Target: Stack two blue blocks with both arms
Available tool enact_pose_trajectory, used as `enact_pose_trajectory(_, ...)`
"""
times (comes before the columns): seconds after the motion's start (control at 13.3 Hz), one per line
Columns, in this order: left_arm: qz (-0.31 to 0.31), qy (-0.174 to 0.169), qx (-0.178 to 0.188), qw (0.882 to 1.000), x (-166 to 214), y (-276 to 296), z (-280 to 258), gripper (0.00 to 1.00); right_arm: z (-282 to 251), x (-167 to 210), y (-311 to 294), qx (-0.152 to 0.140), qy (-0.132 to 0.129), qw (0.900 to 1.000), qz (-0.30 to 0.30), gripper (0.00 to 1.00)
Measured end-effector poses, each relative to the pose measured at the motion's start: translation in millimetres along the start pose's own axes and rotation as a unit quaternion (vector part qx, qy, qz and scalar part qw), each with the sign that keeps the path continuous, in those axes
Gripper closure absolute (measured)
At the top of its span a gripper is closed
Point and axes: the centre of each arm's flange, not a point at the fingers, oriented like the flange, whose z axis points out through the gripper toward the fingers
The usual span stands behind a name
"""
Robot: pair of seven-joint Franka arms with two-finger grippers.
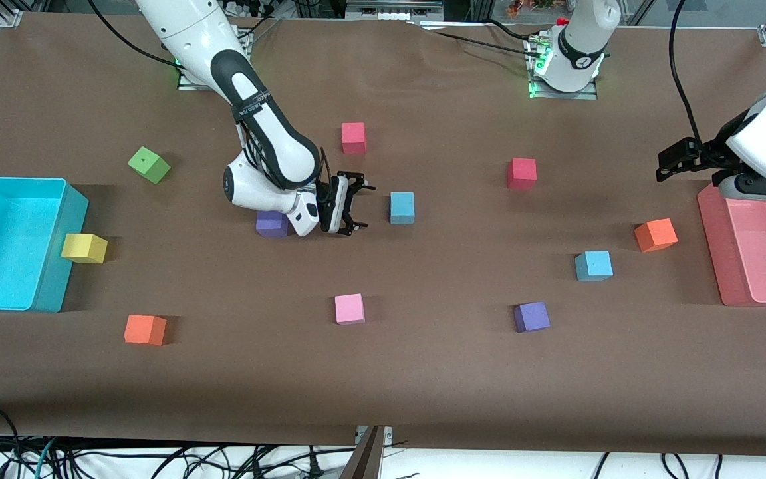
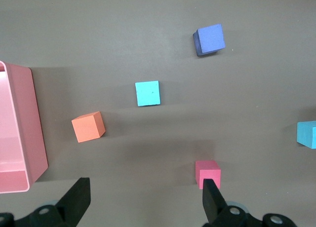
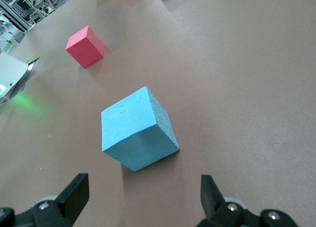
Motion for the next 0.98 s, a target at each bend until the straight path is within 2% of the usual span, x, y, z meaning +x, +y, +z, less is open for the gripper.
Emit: enact_pose_trajectory(0.98,0.001,0.004,0.000,1.000,0.3,1.5,-3.6,0.00,0.6,-1.7,-0.4,0.001,-0.001,1.000,-0.002,0.00)
